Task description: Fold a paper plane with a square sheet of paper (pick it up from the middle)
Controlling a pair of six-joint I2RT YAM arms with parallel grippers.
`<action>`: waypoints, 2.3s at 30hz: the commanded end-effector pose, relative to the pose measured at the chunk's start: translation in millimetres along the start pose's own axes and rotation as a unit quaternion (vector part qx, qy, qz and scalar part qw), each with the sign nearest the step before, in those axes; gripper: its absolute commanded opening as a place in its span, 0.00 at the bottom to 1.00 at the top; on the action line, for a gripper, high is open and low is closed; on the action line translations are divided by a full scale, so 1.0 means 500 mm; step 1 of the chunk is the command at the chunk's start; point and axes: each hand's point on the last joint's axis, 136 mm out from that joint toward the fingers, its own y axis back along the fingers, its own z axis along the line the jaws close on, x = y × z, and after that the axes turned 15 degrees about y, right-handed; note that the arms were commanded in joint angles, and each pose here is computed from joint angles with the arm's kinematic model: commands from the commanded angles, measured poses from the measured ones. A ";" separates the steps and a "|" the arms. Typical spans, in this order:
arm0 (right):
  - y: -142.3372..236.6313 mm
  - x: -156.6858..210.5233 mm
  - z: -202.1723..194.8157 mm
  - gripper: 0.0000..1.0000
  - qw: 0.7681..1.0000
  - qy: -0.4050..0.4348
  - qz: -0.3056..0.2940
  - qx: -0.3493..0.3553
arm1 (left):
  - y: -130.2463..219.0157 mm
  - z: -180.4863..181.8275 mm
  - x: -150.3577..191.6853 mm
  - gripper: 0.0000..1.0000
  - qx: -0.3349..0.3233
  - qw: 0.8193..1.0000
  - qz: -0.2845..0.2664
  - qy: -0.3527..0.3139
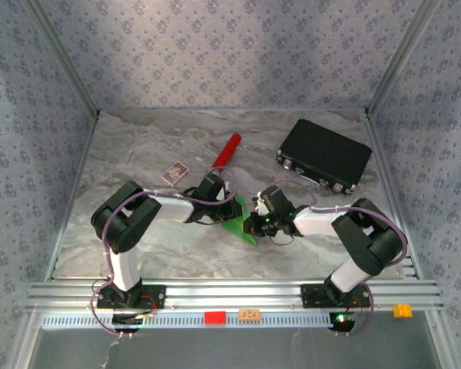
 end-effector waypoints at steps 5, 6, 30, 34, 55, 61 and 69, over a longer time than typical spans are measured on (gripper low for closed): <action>-0.002 0.031 -0.025 0.04 0.999 -0.035 0.005 -0.004 | 0.006 -0.001 -0.028 0.16 -0.023 0.999 -0.015 -0.021; -0.002 0.034 -0.027 0.04 0.999 -0.039 0.006 -0.003 | 0.013 -0.014 -0.031 0.17 -0.017 0.999 -0.018 -0.028; -0.004 0.045 -0.044 0.00 0.998 -0.063 -0.005 -0.004 | -0.003 -0.003 0.036 0.08 -0.042 0.999 0.016 -0.029; -0.002 0.045 -0.042 0.00 0.998 -0.062 -0.006 -0.006 | -0.015 0.033 0.024 0.07 -0.070 0.997 0.007 -0.013; 0.033 -0.021 0.028 0.00 1.000 -0.005 -0.015 -0.012 | -0.026 0.072 0.025 0.03 -0.124 0.992 0.016 -0.006; 0.001 0.012 -0.002 0.00 0.999 -0.008 0.022 0.022 | -0.027 0.075 0.025 0.03 -0.124 0.992 0.017 -0.005; 0.007 0.093 -0.048 0.00 0.998 -0.042 0.035 0.033 | -0.025 0.086 0.022 0.03 -0.133 0.991 0.015 -0.009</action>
